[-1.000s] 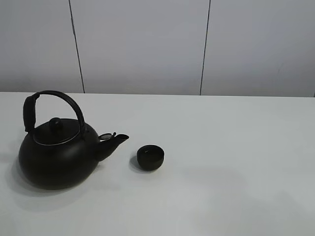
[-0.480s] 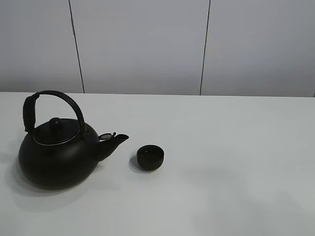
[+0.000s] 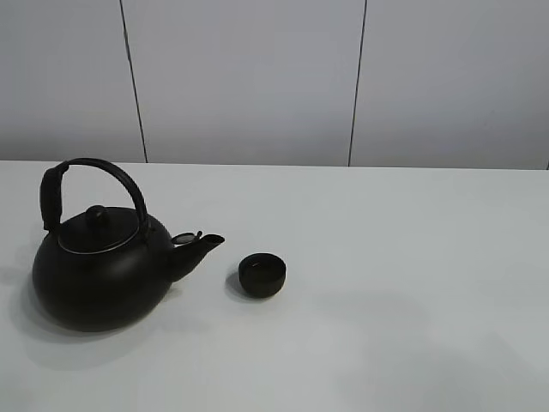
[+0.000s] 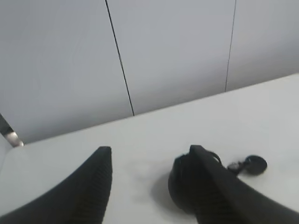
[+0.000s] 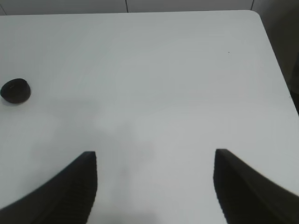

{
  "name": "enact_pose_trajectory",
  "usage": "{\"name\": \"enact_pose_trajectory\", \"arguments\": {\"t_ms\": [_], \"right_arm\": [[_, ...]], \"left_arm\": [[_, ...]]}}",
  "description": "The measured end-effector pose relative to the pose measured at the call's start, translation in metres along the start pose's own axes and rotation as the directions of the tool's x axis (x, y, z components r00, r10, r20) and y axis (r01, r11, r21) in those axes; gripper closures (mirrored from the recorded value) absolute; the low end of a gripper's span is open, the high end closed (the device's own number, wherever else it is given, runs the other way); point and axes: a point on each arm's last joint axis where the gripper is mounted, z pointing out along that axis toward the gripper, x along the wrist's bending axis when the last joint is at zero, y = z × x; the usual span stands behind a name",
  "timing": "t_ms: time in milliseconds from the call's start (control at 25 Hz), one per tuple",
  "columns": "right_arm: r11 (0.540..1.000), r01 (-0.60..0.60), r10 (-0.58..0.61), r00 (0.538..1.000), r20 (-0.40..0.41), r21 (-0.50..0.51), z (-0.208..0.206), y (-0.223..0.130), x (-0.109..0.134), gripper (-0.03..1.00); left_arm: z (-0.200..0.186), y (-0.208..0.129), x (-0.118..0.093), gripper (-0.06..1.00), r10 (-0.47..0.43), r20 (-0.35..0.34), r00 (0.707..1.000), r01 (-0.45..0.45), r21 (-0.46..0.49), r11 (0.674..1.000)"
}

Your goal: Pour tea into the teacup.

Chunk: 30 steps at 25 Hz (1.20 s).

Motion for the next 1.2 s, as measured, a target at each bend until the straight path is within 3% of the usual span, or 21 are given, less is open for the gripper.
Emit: {"name": "enact_pose_trajectory", "arguments": {"t_ms": [240, 400, 800, 1200], "right_arm": [[1.000, 0.000, 0.000, 1.000, 0.000, 0.000, 0.000, 0.000, 0.000, 0.48], [1.000, 0.000, 0.000, 1.000, 0.000, 0.000, 0.000, 0.000, 0.000, 0.48], [1.000, 0.000, 0.000, 1.000, 0.000, 0.000, 0.000, 0.000, 0.000, 0.48], [1.000, 0.000, 0.000, 1.000, 0.000, -0.001, 0.000, 0.000, 0.000, 0.48]], "left_arm": [[-0.024, -0.030, -0.009, 0.58, -0.066, 0.118, 0.991, 0.061, 0.050, 0.997], [-0.022, -0.074, -0.014, 0.58, -0.080, 0.122, 0.989, 0.066, 0.115, 0.991], [0.002, -0.167, -0.027, 0.58, -0.106, 0.120, 0.987, 0.088, 0.152, 0.984], [0.021, -0.181, -0.031, 0.58, -0.097, 0.125, 0.987, 0.073, 0.183, 0.980]]}}
